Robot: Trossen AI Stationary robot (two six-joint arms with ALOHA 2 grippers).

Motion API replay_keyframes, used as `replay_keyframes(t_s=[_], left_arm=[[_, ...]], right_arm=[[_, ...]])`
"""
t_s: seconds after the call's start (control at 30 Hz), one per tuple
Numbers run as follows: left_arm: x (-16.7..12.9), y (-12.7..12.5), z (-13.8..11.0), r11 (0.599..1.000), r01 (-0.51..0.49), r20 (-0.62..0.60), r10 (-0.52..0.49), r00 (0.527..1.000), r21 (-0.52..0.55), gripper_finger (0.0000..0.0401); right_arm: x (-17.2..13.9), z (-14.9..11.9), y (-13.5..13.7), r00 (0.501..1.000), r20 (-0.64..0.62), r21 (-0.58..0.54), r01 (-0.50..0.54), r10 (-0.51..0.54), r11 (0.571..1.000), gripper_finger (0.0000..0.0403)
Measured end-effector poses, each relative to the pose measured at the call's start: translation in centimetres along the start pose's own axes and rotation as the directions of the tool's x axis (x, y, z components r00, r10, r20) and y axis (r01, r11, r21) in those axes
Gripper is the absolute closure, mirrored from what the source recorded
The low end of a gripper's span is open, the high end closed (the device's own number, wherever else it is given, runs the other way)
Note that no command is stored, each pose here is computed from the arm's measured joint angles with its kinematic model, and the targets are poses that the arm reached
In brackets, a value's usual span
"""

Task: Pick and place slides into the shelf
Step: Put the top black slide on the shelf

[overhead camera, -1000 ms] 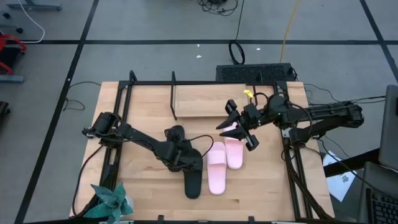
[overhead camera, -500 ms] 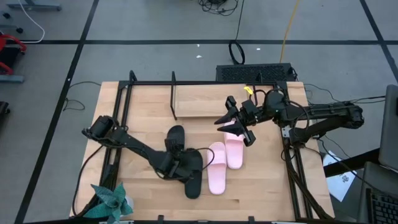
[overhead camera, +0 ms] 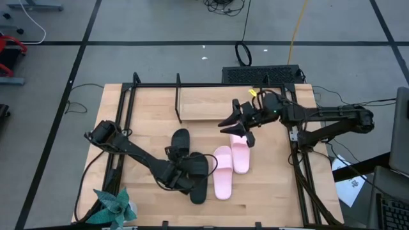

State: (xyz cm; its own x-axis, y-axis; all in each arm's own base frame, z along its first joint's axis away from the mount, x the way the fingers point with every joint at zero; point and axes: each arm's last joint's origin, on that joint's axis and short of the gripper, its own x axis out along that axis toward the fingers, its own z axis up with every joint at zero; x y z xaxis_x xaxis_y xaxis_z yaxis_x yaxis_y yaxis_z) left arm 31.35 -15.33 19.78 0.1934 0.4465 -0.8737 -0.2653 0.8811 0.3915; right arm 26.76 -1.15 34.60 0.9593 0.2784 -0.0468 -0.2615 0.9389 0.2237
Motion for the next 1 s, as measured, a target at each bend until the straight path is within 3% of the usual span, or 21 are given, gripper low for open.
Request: replay_keyframes(t_s=[0.2, 0.4, 0.67, 0.8, 1.0], left_arm=[[-0.9, 0.3, 0.3, 0.999, -0.019, -0.001, 0.019, 1.000, 0.039, 0.0151], [-1.1, -0.7, -0.8, 0.998, 0.038, -0.043, -0.036, 0.998, 0.049, 0.0151], [-1.1, -0.5, -0.9, 0.998, -0.041, 0.004, 0.041, 0.999, 0.054, 0.0151], [-0.4, 0.5, -0.1, 0.997, -0.064, -0.002, 0.064, 0.998, 0.047, 0.0151], [3.4, 1.3, 1.7, 0.988, -0.119, -0.063, 0.125, 0.990, 0.099, 0.0151]], right_arm=[[-0.3, -0.3, -0.7, 0.999, -0.040, 0.016, 0.032, -0.031, 0.999, 0.0305], [-0.6, 0.1, -0.4, 1.000, -0.019, 0.006, 0.024, -0.024, 1.000, 0.0305], [-2.8, 1.9, 0.7, 0.997, 0.070, -0.040, 0.014, -0.011, 0.999, 0.0305], [-4.2, 2.8, 1.5, 0.993, 0.119, -0.066, 0.006, 0.002, 0.998, 0.0305], [-5.9, 3.8, 2.4, 0.984, 0.176, -0.126, 0.005, 0.017, 0.992, 0.0305]])
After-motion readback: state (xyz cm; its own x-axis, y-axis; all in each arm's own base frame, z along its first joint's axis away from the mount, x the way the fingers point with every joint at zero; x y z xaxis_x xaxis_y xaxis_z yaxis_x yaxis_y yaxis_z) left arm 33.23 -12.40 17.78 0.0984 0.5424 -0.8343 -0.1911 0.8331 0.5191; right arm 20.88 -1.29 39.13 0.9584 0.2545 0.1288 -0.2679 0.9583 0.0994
